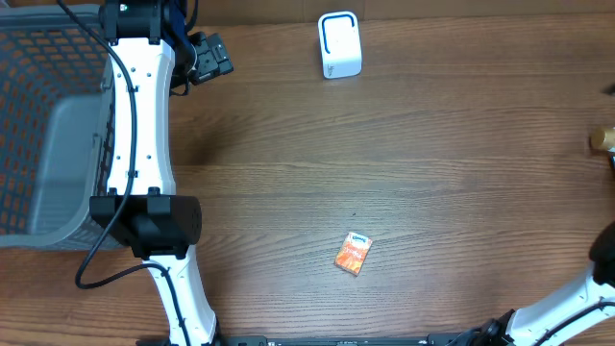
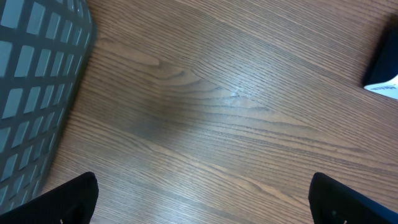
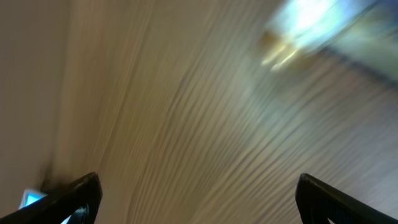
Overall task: Scan the item barcode
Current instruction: 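Reach the right gripper down to the orange Kleenex packet and grasp it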
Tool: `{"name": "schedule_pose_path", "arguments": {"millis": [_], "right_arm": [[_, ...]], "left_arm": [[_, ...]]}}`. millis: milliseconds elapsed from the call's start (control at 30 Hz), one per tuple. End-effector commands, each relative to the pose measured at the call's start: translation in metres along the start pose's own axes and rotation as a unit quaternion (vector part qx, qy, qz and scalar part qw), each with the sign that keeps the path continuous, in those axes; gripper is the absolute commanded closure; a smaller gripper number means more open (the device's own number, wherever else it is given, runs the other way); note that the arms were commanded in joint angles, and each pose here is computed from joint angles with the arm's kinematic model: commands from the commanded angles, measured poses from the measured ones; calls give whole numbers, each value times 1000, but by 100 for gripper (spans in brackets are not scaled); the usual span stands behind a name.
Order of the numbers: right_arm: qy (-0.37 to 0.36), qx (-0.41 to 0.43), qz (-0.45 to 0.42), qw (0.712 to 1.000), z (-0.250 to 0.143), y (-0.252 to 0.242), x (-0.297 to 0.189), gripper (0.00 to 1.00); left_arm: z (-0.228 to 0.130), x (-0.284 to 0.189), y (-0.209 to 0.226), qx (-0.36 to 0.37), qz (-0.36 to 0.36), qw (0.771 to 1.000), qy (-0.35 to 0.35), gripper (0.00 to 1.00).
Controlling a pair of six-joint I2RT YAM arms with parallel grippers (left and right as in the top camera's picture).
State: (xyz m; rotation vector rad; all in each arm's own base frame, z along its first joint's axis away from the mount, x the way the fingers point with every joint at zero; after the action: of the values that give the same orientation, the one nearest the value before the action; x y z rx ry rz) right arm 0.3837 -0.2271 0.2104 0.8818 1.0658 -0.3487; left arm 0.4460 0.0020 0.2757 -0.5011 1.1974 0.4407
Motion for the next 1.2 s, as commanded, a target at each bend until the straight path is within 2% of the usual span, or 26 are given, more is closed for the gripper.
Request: {"name": "schedule_pose_path", "arguments": {"millis": [0,133,300,333,567,633,733,800,900,1033,1100,1167], "right_arm": [[97,-120,115,981,-48,63,10,0],[206,-217,118,947,-117,107,27,0],[294,-307,110,898,-196,151,48,0],[320,-332,99,882,-225,165,52,0],[376,-396,89,833,-300,194,32,0],[366,-413,79,830,-309,197,19,0],[294,-409,-38,863,-310,189,-3,0],[274,-426,-55,860,-325,190,-19,0],[280,-455,-69,843,-354,184,-24,0],[309,-444,-112,834,-390,161,4,0],[348,-402,-140,835,-416,130,34,0],[388,-373,-120,834,-433,115,49,0]], "left_arm": [[0,0,0,4,-3,1000,2,0],[0,0,0,4,-3,1000,2,0],[0,0,0,4,-3,1000,2,0],[0,0,0,4,-3,1000,2,0],[0,0,0,4,-3,1000,2,0],[0,0,0,4,-3,1000,2,0],[0,0,0,4,-3,1000,2,0],[0,0,0,4,-3,1000,2,0],[0,0,0,4,-3,1000,2,0],[0,0,0,4,-3,1000,2,0],[0,0,0,4,-3,1000,2,0],[0,0,0,4,-3,1000,2,0]]}}
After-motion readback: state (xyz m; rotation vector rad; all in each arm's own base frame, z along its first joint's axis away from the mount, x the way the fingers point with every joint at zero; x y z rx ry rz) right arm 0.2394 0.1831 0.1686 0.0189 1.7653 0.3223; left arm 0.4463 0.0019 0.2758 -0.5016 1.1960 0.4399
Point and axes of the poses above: each gripper's point midway between its finger pads, its own x axis out along the fingers, its own y axis along the line the jaws close on, z = x × y, the point moved 5 cm from there along -x, back along the fingers, and after that the axes turned 11 degrees about -x, right-handed, at the moved point
